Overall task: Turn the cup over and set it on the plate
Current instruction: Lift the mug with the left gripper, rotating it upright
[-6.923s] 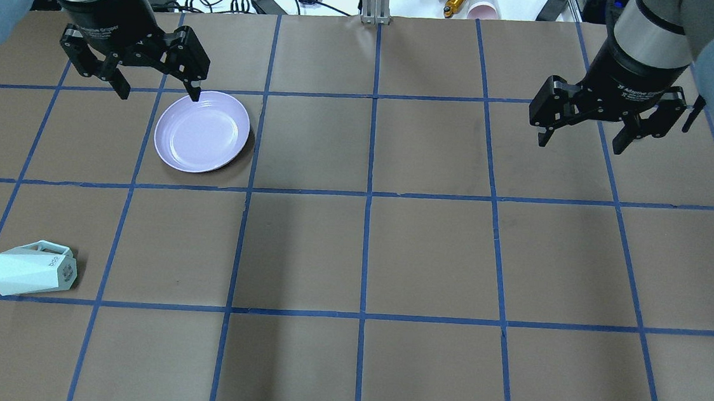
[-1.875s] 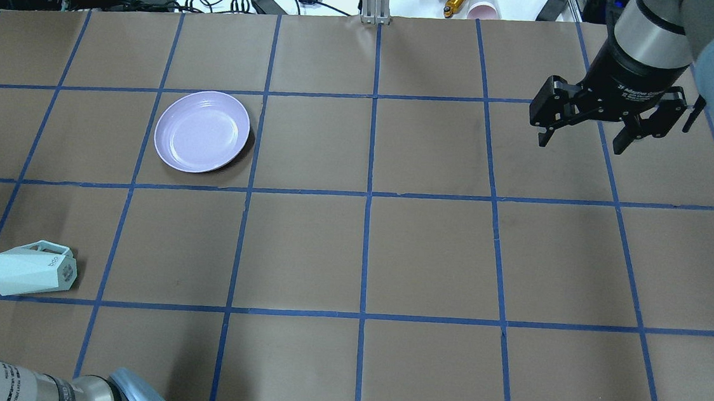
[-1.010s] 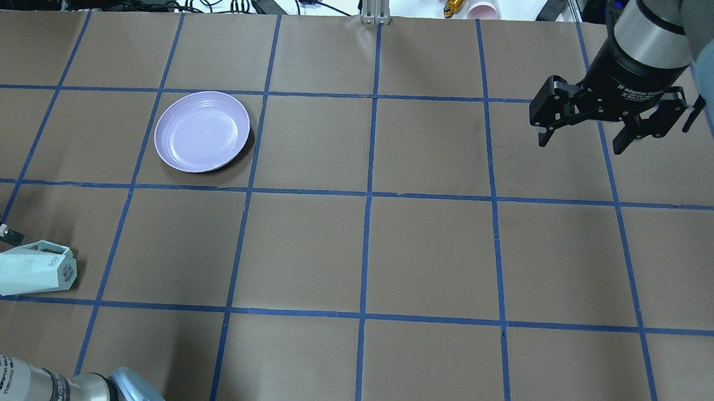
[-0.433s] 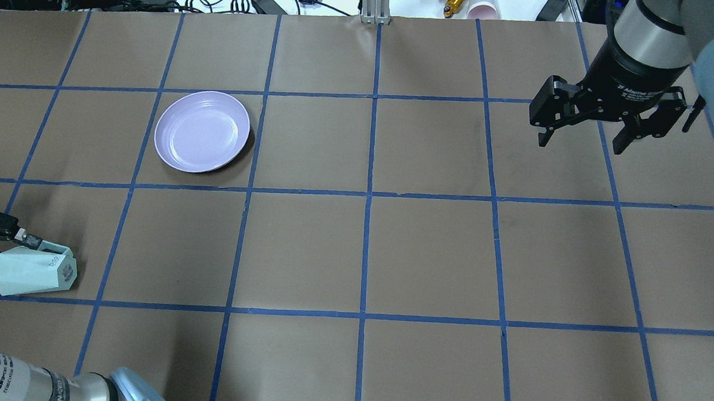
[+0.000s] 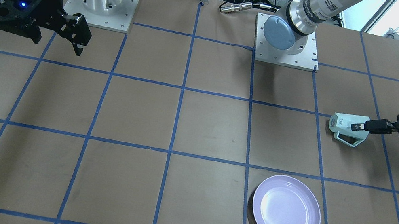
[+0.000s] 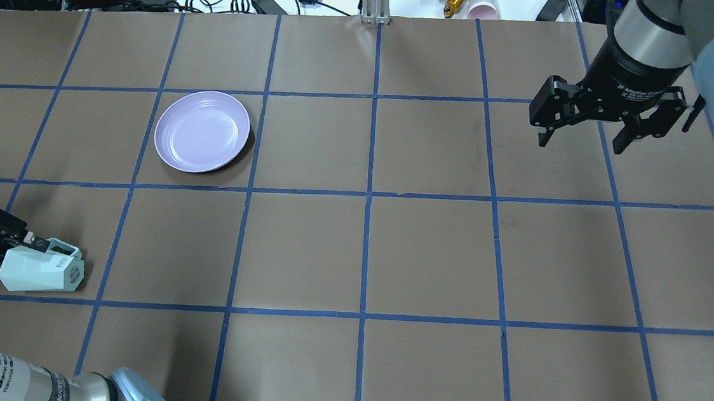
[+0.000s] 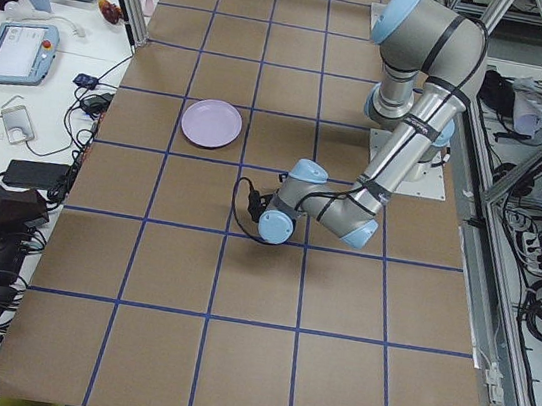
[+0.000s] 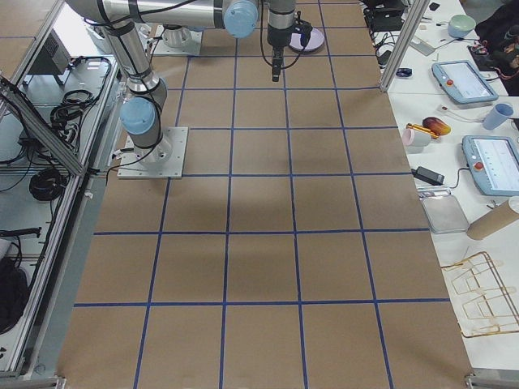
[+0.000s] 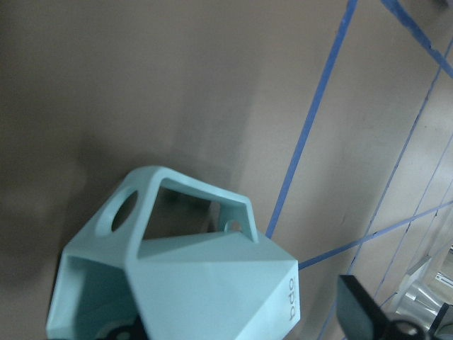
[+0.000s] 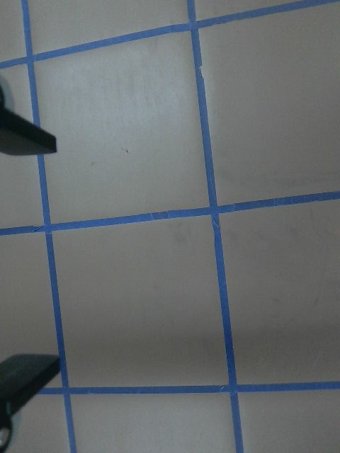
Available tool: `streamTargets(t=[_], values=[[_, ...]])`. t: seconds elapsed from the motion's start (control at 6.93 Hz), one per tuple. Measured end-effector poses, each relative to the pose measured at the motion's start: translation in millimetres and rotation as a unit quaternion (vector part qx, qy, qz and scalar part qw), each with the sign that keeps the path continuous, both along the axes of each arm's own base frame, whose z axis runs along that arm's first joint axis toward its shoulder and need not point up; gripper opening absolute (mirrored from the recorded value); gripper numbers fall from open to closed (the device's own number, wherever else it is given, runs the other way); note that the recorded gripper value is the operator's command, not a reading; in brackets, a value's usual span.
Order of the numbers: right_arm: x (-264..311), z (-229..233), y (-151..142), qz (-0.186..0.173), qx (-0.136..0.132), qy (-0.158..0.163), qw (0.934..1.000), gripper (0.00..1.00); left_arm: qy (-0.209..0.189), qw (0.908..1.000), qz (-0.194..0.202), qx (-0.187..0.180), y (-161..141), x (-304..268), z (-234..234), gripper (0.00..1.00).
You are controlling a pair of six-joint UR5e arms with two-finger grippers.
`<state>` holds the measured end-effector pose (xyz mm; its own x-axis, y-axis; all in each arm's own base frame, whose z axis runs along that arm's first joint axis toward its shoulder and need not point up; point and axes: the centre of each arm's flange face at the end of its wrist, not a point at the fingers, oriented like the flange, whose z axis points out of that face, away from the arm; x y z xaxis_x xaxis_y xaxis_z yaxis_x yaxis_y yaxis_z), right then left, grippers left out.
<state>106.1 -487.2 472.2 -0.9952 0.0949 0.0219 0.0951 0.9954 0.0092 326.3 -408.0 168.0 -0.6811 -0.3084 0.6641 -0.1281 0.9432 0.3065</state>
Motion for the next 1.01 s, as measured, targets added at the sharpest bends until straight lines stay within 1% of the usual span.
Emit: streamTargets(t=[0.29, 0.58, 0.72, 0.87, 1.01], values=[[0, 0, 0, 0.000, 0.000, 0.000, 1.0000, 1.00, -0.020, 0.9995, 0.020, 0.014, -5, 4, 15, 0.00], [0, 0, 0, 0.000, 0.000, 0.000, 1.0000, 1.00, -0.054, 0.9977, 0.036, 0.016, -19, 19, 42, 0.00], [0, 0, 0, 0.000, 0.000, 0.000, 1.0000, 1.00, -0.074, 0.9961, 0.044, 0.018, -28, 24, 60, 0.00], [0, 0, 0, 0.000, 0.000, 0.000, 1.0000, 1.00, -0.102, 0.9936, 0.044, 0.022, -40, 24, 82, 0.00], [0, 0, 0, 0.000, 0.000, 0.000, 1.0000, 1.00, -0.135, 0.9900, 0.035, 0.024, -53, 20, 107, 0.00]])
